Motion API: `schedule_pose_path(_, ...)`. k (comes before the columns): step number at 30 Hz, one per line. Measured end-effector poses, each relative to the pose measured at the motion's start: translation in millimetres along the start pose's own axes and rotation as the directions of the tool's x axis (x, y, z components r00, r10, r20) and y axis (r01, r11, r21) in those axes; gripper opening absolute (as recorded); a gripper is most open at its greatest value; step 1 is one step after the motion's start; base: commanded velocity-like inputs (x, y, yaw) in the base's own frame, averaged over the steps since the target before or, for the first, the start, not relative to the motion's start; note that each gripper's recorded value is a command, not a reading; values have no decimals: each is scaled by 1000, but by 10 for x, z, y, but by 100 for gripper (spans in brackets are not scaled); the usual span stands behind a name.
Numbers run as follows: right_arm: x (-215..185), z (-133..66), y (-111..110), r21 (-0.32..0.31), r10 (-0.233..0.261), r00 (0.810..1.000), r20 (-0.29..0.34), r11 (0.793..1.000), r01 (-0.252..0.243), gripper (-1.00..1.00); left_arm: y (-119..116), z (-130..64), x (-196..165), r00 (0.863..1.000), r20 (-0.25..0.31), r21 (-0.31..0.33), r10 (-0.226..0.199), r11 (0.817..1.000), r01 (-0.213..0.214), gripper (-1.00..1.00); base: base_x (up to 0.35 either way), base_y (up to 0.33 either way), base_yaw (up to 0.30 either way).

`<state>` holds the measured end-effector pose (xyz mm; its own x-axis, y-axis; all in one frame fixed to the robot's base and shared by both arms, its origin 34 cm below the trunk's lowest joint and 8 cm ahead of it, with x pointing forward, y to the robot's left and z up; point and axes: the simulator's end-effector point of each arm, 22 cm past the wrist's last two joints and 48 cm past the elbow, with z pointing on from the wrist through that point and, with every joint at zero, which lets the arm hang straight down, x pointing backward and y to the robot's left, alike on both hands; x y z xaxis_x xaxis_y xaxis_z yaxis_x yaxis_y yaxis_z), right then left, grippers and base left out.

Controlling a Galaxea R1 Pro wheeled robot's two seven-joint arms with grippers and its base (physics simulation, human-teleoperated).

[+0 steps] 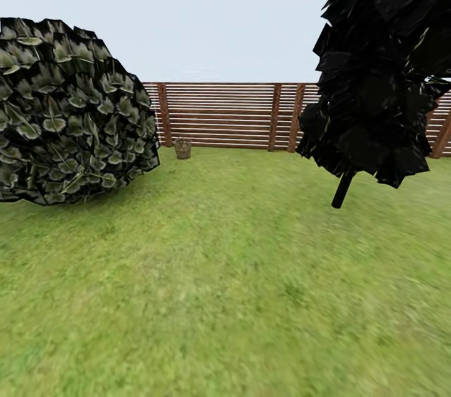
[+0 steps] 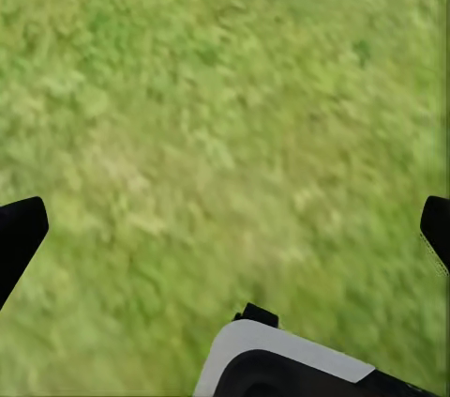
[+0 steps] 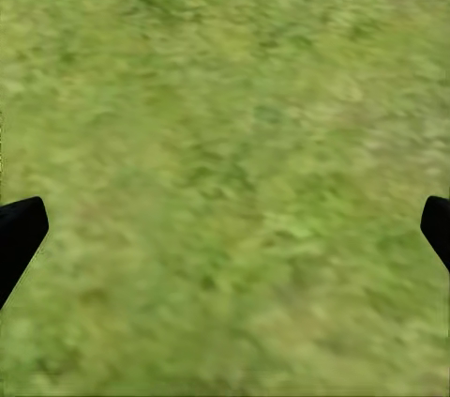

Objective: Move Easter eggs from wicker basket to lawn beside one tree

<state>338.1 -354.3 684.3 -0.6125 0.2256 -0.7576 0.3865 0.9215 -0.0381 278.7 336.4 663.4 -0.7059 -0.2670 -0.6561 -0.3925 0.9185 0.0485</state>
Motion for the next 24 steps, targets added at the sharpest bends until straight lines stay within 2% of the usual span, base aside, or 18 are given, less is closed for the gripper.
schedule_pose_path(24, 0, 0, 0, 0, 0, 1000, 0, 1000, 0, 100, 0, -1, 3, 1000, 0, 0, 0, 1000, 0, 100, 336, 0, 0)
